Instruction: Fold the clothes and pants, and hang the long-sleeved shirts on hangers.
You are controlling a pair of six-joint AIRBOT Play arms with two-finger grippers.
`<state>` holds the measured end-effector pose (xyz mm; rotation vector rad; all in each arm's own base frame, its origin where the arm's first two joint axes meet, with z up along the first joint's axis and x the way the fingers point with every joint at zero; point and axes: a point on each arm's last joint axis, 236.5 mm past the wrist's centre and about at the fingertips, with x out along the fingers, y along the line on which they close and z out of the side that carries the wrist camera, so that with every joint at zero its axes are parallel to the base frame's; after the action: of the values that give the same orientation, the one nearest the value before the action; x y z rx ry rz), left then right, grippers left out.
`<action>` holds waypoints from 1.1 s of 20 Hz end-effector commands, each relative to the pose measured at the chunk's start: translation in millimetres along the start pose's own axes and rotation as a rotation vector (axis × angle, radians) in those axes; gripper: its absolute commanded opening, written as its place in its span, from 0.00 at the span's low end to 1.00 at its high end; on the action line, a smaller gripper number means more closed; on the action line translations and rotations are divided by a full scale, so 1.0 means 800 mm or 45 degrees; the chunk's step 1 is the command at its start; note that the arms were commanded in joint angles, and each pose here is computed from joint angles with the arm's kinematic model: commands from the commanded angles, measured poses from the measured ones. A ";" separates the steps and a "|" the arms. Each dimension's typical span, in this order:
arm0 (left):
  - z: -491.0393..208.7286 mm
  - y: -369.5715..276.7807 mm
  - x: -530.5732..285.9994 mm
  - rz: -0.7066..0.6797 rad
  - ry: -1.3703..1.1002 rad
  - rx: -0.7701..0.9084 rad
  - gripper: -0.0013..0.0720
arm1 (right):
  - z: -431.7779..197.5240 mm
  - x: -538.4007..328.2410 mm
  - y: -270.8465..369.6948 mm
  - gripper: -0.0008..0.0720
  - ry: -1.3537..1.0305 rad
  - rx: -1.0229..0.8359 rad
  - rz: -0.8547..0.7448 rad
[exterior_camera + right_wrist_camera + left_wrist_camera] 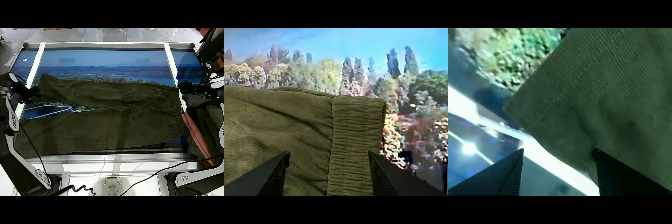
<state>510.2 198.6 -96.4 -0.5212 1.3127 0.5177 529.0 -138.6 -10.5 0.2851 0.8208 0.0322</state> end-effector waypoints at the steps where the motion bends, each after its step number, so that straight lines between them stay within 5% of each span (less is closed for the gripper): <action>1: 0.008 0.012 0.001 0.121 -0.058 0.005 0.55 | 0.000 0.000 0.001 0.77 0.000 -0.001 0.001; 6: 0.008 0.010 -0.003 0.117 -0.062 -0.067 0.05 | 0.000 0.000 0.001 0.77 0.000 -0.001 0.001; 16: -0.007 -0.033 -0.069 0.146 -0.119 -0.010 0.04 | 0.000 0.000 0.001 0.77 0.000 -0.001 0.001; 22: -0.014 0.005 -0.130 0.397 -0.177 0.023 0.04 | -0.001 -0.001 -0.001 0.77 0.007 0.001 -0.003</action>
<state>502.2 174.5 -17.5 -0.3459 1.2496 0.6901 528.5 -138.6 -11.0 0.2861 0.8243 0.0314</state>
